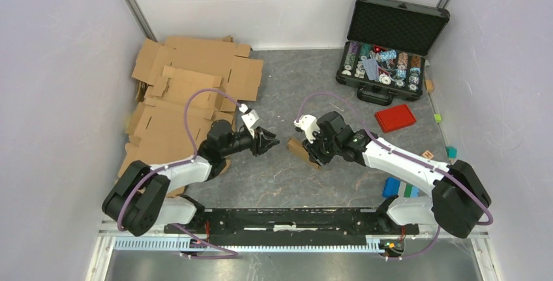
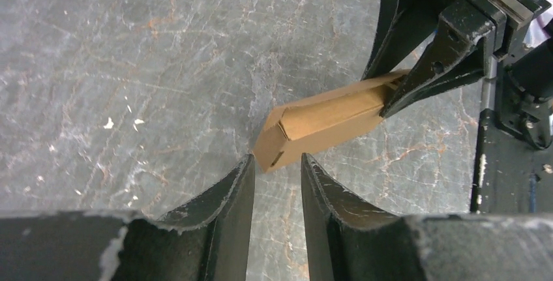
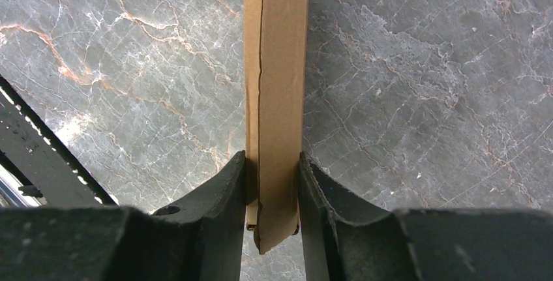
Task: Fold the paper box
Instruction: Close the paper box at the center of the board.
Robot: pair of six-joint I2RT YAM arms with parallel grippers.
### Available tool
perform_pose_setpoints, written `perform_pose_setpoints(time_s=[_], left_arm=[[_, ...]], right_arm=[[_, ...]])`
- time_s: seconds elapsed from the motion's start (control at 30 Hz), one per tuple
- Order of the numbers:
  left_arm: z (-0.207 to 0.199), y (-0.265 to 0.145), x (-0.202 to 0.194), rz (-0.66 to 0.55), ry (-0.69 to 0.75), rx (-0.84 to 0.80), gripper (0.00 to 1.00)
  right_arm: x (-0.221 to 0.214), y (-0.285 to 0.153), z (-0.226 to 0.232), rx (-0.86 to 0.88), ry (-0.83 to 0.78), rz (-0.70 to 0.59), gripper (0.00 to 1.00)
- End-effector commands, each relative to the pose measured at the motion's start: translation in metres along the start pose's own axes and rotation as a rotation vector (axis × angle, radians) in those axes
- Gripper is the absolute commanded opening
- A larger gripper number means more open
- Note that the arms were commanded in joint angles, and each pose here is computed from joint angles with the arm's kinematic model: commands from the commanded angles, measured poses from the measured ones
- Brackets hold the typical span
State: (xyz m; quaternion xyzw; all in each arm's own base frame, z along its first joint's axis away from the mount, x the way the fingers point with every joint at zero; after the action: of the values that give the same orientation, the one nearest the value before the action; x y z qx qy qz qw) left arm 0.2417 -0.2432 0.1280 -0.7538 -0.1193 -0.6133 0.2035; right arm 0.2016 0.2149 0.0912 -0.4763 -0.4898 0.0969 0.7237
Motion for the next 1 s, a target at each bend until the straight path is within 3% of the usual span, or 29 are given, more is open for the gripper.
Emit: perform_pose_setpoints(time_s=[0.0,0.53,0.63,0.97], left_arm=[[-0.001,0.015,0.025,-0.041,0.189,-0.055,0.39],[0.002,0.038,0.012,0.053,0.231,-0.083,0.31],[0.000,0.041,0.011,0.066,0.234,-0.096,0.26],[-0.002,0.047,0.006,0.091,0.242,-0.108,0.26]], right_arm=[[-0.001,0.001,0.008,0.050,0.018,0.012,0.37],[0.003,0.005,0.008,0.052,0.019,0.001,0.38],[0.003,0.006,0.007,0.051,0.019,0.004,0.38],[0.004,0.005,0.009,0.060,0.016,-0.001,0.38]])
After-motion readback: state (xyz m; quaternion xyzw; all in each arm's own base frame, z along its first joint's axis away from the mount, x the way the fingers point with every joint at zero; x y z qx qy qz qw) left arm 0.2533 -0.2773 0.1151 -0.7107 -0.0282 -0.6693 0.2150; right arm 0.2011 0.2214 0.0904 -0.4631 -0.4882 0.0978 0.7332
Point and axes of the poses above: each gripper's point midway between its finger pads, its own y axis out along the fingers, its own z axis along the line the jaws close on, x = y × z, the point moved 2 cm from there along -y, back along the fingers, and after that the axes turned 2 degrees about y, right-handed, at the moved point
